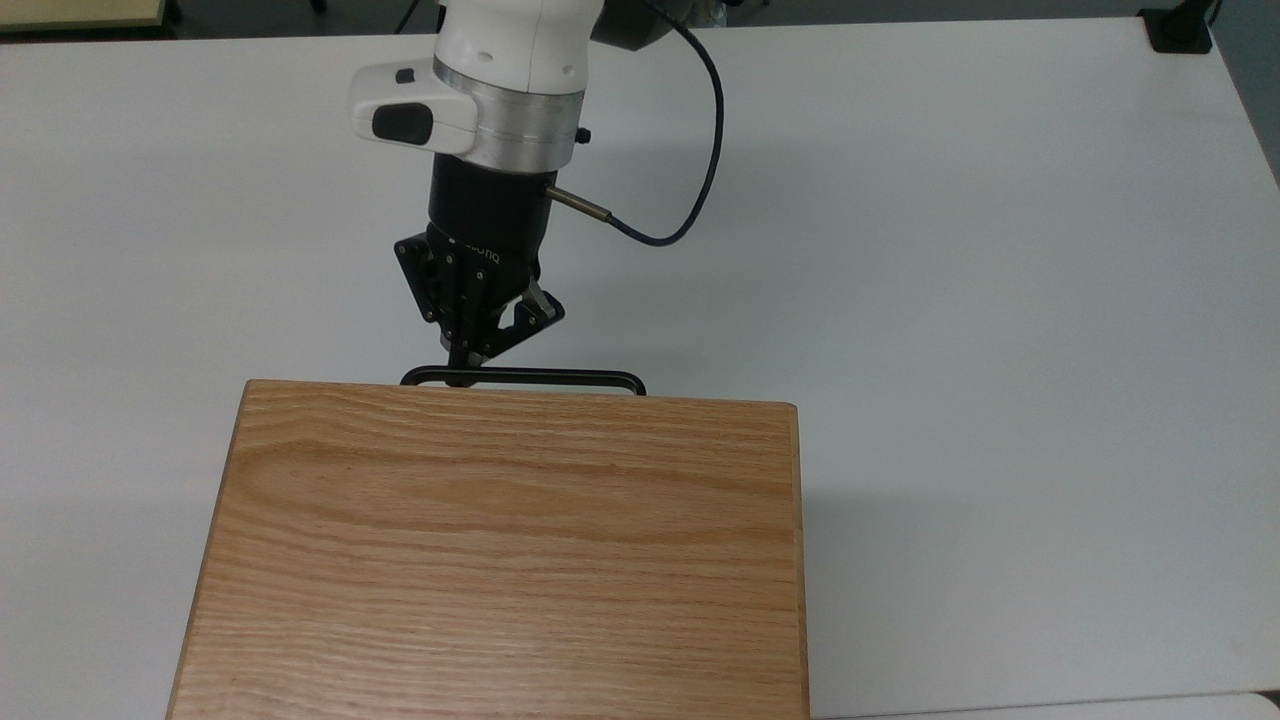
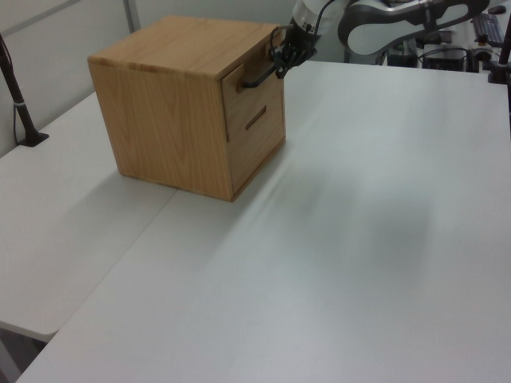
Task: Close the drawer by sliding it
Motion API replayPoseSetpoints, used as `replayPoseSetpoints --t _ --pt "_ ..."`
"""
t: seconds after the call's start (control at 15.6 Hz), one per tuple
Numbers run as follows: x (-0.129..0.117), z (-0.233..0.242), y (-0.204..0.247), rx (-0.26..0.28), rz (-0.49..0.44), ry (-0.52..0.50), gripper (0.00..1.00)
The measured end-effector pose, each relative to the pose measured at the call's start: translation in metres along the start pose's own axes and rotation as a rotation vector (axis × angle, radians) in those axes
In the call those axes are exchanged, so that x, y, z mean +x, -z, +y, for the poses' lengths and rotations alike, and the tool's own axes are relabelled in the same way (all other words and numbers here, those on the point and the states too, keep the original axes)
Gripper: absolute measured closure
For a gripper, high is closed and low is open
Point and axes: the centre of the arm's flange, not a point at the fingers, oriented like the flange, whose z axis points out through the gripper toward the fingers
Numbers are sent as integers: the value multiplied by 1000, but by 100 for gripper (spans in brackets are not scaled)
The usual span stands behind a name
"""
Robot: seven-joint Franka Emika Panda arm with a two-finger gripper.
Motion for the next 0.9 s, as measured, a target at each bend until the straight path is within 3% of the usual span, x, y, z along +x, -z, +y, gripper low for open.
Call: replayPoseSetpoints --t 0.26,0.38,0.9 --pt "-11 7 43 -116 -126 100 96" --pt "-19 7 77 -141 -191 104 81" --pt "-56 34 159 -125 -469 32 1"
